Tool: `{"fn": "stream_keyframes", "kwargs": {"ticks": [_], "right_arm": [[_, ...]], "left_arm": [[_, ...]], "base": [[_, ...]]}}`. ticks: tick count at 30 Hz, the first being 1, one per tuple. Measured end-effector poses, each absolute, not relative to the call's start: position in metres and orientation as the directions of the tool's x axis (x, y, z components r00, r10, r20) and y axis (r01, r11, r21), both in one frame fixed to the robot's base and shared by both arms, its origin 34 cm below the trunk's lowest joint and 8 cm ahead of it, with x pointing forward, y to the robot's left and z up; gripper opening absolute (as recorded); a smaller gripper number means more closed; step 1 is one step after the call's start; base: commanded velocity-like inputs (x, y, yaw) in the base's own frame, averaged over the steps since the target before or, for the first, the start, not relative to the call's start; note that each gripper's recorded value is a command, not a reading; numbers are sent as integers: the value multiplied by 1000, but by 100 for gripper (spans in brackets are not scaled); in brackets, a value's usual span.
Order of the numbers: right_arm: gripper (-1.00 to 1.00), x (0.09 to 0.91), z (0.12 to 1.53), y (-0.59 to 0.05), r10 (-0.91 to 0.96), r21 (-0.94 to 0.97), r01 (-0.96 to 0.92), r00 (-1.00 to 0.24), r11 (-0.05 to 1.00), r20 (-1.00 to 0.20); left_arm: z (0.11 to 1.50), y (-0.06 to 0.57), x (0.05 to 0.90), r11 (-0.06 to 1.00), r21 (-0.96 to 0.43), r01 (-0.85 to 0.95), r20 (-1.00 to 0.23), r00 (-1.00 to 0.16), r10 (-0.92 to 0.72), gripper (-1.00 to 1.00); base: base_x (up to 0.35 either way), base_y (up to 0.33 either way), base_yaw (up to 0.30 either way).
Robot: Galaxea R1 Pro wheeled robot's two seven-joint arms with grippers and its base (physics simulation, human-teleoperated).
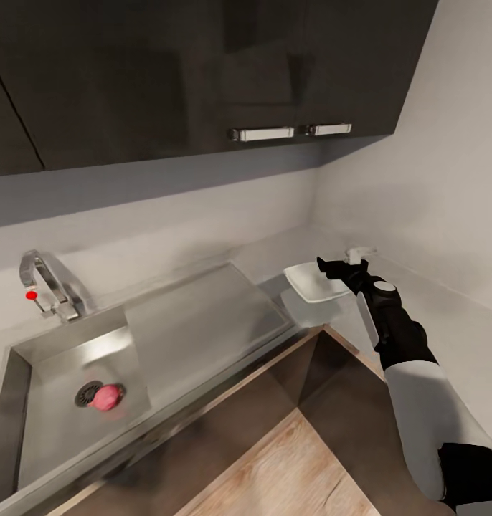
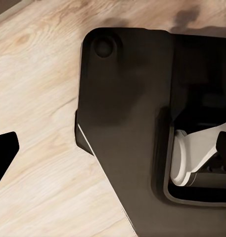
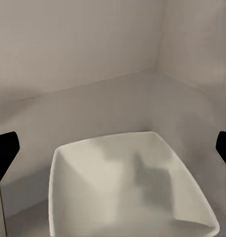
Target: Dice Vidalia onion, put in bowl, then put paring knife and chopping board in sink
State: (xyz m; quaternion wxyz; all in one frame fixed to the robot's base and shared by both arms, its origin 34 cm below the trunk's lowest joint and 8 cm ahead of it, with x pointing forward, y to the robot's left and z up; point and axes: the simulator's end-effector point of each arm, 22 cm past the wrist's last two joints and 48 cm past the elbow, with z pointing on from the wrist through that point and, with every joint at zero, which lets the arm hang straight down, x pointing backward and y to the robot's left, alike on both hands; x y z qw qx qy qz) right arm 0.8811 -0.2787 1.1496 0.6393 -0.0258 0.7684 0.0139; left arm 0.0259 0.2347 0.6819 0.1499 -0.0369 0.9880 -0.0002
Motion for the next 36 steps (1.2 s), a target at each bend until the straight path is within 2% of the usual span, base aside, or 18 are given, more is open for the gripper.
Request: {"fn": "stream_keyframes", "kwargs": {"ticks": [5, 13, 20, 36], "right_arm": [[100, 881, 1136, -280, -19, -8, -55, -209, 998, -978], [100, 877, 1119, -318, -47, -44, -16, -250, 999, -967], [100, 877, 1116, -321, -48, -46, -13, -256, 999, -965], [100, 874, 1093, -324, -38, -38, -7, -305, 999, -951]], "left_arm": [[682, 236, 26, 997, -8, -75, -296, -952, -74, 100], [682, 236, 27, 997, -8, -76, -299, -951, -75, 100], [682, 237, 27, 997, -7, -76, -299, -951, -75, 100], [682, 237, 26, 997, -7, -76, -298, -952, -75, 100]], "base": [[14, -16, 0], [71, -87, 0], [91, -113, 0], [15, -11, 0]]}}
